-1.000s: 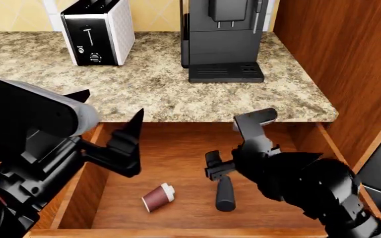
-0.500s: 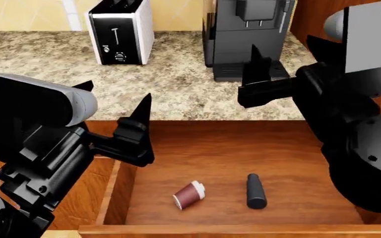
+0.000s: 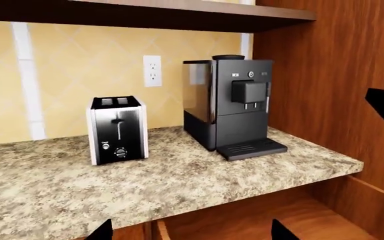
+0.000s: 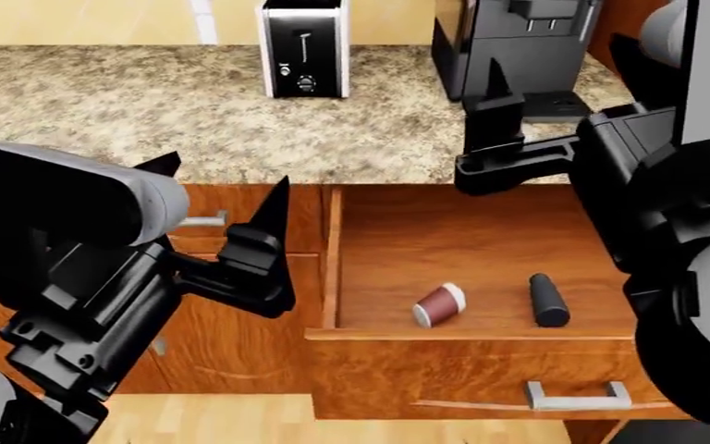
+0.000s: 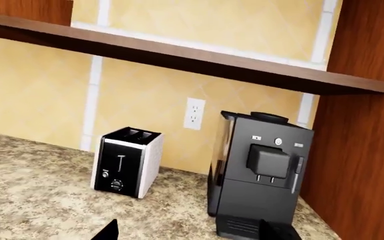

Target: Pick and place the shaker into the drawer. Then close the cabinet.

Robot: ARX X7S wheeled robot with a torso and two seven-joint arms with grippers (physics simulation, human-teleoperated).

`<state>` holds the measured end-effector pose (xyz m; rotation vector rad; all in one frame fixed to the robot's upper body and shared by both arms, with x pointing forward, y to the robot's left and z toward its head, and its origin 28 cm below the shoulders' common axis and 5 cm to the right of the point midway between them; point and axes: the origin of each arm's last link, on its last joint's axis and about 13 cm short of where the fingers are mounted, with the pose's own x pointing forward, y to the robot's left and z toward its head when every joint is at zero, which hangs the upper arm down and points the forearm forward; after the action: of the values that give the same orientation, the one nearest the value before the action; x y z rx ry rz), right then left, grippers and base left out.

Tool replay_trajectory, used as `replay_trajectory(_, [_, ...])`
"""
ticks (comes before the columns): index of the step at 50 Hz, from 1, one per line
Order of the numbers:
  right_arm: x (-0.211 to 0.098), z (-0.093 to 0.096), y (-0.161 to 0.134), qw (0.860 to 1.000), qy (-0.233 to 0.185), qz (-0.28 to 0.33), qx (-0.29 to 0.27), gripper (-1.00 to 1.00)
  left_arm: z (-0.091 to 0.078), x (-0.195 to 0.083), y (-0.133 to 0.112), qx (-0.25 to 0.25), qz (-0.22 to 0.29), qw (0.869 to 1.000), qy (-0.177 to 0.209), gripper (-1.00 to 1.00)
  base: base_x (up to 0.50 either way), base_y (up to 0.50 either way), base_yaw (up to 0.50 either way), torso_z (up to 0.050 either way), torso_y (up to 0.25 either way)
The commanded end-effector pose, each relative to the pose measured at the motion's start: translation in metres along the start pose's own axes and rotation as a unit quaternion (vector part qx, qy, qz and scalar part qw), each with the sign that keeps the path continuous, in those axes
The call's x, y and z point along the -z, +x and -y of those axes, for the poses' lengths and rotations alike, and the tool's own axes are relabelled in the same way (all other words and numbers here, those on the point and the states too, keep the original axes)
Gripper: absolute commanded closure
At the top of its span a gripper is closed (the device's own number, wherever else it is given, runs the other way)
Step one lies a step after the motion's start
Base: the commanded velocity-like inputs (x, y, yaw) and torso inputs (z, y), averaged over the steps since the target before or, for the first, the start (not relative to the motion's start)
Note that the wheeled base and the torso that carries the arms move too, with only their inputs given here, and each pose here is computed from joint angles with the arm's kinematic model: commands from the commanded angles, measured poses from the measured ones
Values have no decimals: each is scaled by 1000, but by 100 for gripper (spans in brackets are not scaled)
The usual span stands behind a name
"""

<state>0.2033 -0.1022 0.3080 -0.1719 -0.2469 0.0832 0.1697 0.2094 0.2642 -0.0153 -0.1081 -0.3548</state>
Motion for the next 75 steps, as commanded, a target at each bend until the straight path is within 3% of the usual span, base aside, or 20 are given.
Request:
replay_trajectory(1, [3, -3, -3, 1000, -28, 4, 0, -100, 1, 2, 2, 4, -1, 1000, 3, -100, -413, 415, 0, 0, 0])
replay_trajectory(20, [10, -3, -5, 999, -39, 5, -6, -100, 2, 11, 4, 2, -6, 1000, -2, -100, -282, 470, 0, 0, 0])
replay_trajectory(45, [25, -11, -2, 999, -42, -8, -21, -100, 0, 22, 5, -7, -13, 1000, -1, -100, -23, 500, 0, 0, 0])
replay_trajectory(51, [28, -12, -2, 1000, -19, -9, -15, -100, 0, 26, 6, -4, -8, 1000, -13, -100, 0, 500, 0, 0, 0])
replay_trajectory(57, [70, -24, 15, 996, 0, -73, -46, -100, -6, 65, 32, -46, 52, 996, -48, -100, 0, 0, 0, 0, 0])
replay_trajectory(60, [97, -30, 34, 996, -2, -82, -19, -100, -4, 97, 50, -53, 49, 997, -16, -100, 0, 0, 0, 0, 0])
replay_trajectory(64, [134, -39, 53, 998, 7, -63, -24, -100, -4, 140, 70, -62, 17, 998, 2, -100, 0, 0, 0, 0, 0])
replay_trajectory(65, [144, -41, 56, 997, 20, -69, -40, -100, -7, 149, 75, -88, 21, 996, -27, -100, 0, 0, 0, 0, 0])
replay_trajectory(68, [170, -48, 63, 992, 65, -98, -53, -100, -18, 179, 89, -146, -17, 988, -57, -100, 0, 0, 0, 0, 0])
replay_trajectory(75, [229, -63, 68, 980, 93, -167, -59, -100, -30, 235, 103, -177, -84, 979, -55, -100, 0, 0, 0, 0, 0])
